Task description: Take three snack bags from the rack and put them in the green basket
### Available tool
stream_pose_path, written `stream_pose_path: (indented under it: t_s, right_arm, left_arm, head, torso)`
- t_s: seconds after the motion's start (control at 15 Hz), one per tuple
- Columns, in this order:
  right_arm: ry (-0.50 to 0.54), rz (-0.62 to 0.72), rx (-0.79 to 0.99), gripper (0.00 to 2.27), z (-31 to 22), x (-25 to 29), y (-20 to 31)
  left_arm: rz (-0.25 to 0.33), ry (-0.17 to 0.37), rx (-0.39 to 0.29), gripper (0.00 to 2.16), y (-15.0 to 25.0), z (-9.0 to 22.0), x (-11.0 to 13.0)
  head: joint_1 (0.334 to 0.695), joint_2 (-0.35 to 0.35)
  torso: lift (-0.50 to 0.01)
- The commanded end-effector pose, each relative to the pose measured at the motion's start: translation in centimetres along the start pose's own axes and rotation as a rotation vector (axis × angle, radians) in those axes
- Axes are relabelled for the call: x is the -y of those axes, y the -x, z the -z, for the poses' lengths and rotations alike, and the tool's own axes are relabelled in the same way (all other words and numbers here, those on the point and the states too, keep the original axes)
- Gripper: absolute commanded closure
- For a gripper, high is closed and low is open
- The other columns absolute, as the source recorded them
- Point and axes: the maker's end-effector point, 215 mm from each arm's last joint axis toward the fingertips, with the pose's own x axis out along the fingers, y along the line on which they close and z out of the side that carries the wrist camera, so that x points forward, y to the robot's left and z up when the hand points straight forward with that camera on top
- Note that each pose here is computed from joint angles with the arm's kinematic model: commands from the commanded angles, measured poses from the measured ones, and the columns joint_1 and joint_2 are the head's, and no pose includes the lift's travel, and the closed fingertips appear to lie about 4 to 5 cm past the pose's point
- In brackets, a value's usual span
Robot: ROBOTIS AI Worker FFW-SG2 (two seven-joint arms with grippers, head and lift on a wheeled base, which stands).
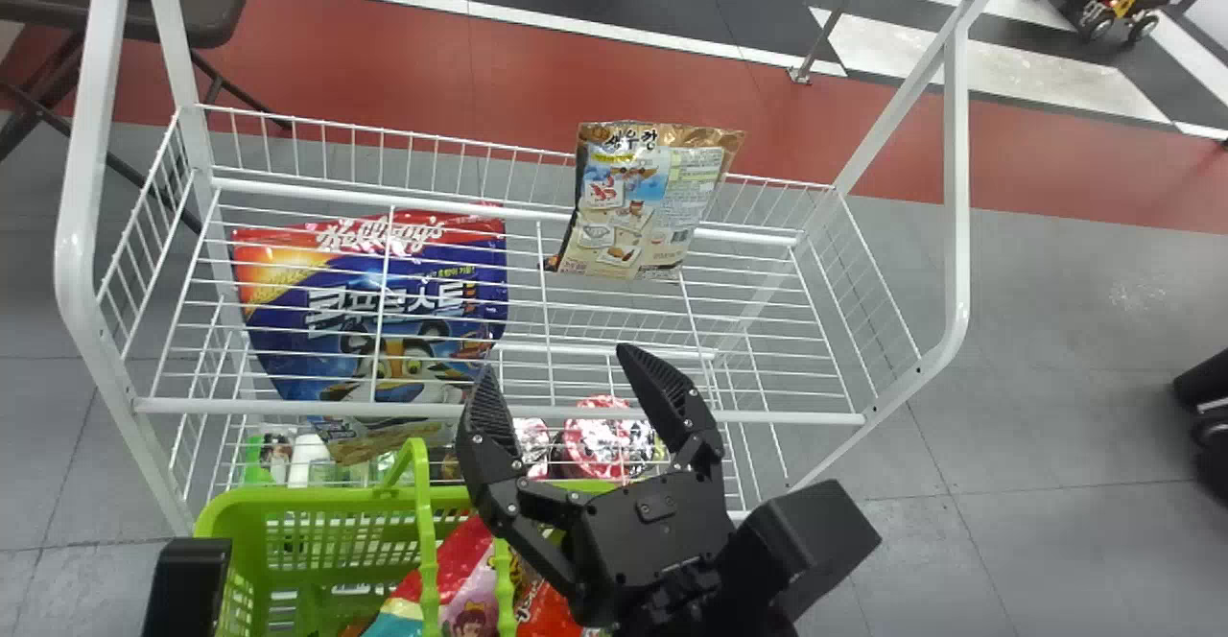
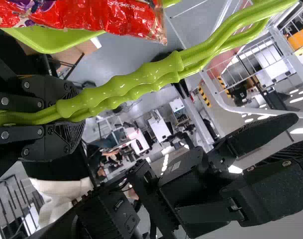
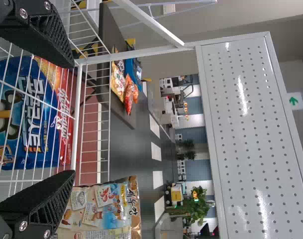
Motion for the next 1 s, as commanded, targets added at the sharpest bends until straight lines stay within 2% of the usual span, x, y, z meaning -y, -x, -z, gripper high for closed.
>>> stream_pose_path:
  t_s: [0.0,0.93]
  right_arm:
    - [-0.003,-0.001,0.008,0.05,-0.19,-0.06,0.02]
    - [-0.004,-0.009,0.009,0.05,-0.05,-0.08,-0.03]
  left_arm:
    - [0.001,-0.003,0.000,1.37,0.03,0.04,0.24]
    - [-0.009,0.000,0.001,1.37,0.14,0.14,0.26]
  head:
    - [0.695,-0.350]
    - [0.695,-0.350]
  torso:
    - [-0.008]
    - [-0.008]
